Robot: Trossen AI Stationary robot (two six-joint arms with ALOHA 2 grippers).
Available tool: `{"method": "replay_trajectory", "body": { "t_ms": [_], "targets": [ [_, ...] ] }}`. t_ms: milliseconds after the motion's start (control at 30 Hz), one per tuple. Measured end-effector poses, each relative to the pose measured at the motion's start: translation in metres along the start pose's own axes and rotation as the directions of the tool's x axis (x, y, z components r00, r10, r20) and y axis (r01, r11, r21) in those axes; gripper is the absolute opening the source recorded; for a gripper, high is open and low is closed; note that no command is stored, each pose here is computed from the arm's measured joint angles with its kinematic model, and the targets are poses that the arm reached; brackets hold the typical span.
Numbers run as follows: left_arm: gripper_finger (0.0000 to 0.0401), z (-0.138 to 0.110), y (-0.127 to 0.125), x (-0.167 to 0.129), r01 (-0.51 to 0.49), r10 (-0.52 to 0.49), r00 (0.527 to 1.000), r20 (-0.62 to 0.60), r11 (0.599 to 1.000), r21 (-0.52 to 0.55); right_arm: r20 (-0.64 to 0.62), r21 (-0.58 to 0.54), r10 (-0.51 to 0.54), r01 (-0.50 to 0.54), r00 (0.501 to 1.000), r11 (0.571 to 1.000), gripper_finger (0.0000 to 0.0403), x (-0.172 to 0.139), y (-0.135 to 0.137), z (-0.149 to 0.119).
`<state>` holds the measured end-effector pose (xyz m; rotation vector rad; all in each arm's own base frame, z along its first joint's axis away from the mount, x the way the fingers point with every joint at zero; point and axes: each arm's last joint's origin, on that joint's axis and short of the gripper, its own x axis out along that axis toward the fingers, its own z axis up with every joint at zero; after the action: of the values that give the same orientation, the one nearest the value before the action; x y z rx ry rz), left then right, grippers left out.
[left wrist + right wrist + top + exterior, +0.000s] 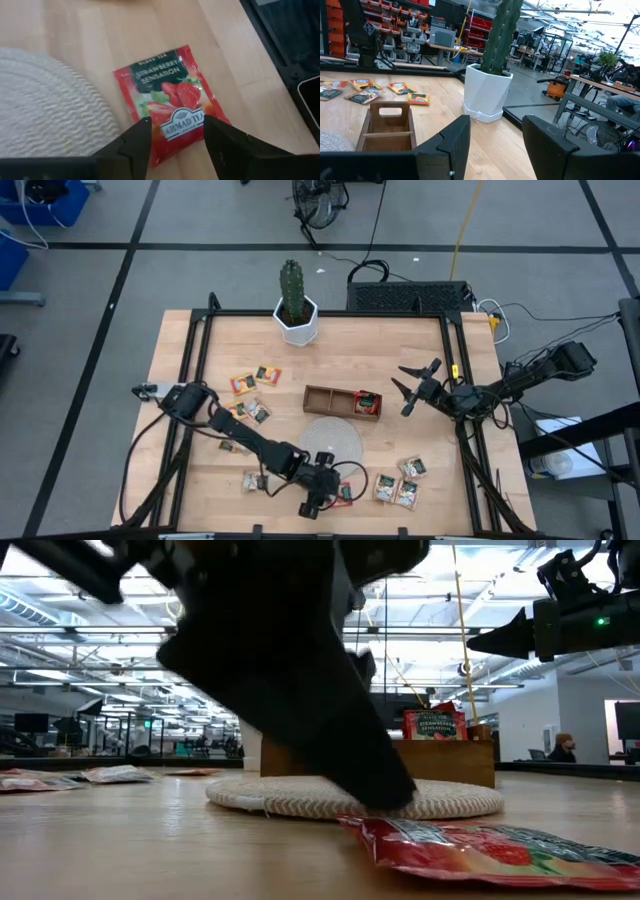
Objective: Pick & Place Tea
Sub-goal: Put the red tea bag into the right section of the wooden organizer
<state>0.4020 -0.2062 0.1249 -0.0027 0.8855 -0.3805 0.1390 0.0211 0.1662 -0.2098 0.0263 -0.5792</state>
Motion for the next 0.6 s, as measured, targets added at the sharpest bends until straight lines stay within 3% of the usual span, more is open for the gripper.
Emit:
{"method": "replay_trajectory", "body": {
  "t_ms": [200, 400, 500, 600],
  "targets": [
    [0.0155, -0.007, 0.002, 0.021, 0.142, -0.142, 0.990, 0.013, 0.990, -0.022, 0.000, 0.000, 0.000, 0.000, 1.000, 1.000, 0.0167, 0.000, 0.000, 0.000],
    [0.0125, -0.007, 0.009, 0.025, 0.193, -0.192, 0.981, 0.016, 0.980, -0.039, -0.003, -0.004, 0.001, -0.001, 1.000, 1.000, 0.0167, 0.000, 0.000, 0.000],
    [0.0089, -0.008, 0.010, 0.025, 0.190, -0.190, 0.982, 0.007, 0.981, -0.034, -0.004, -0.005, 0.001, -0.001, 1.000, 1.000, 0.0167, 0.000, 0.000, -0.001],
    [0.0027, -0.010, 0.010, 0.025, 0.194, -0.195, 0.981, -0.013, 0.981, -0.026, -0.005, -0.006, 0.001, -0.001, 1.000, 1.000, 0.0167, 0.000, 0.000, -0.001]
  ]
}}
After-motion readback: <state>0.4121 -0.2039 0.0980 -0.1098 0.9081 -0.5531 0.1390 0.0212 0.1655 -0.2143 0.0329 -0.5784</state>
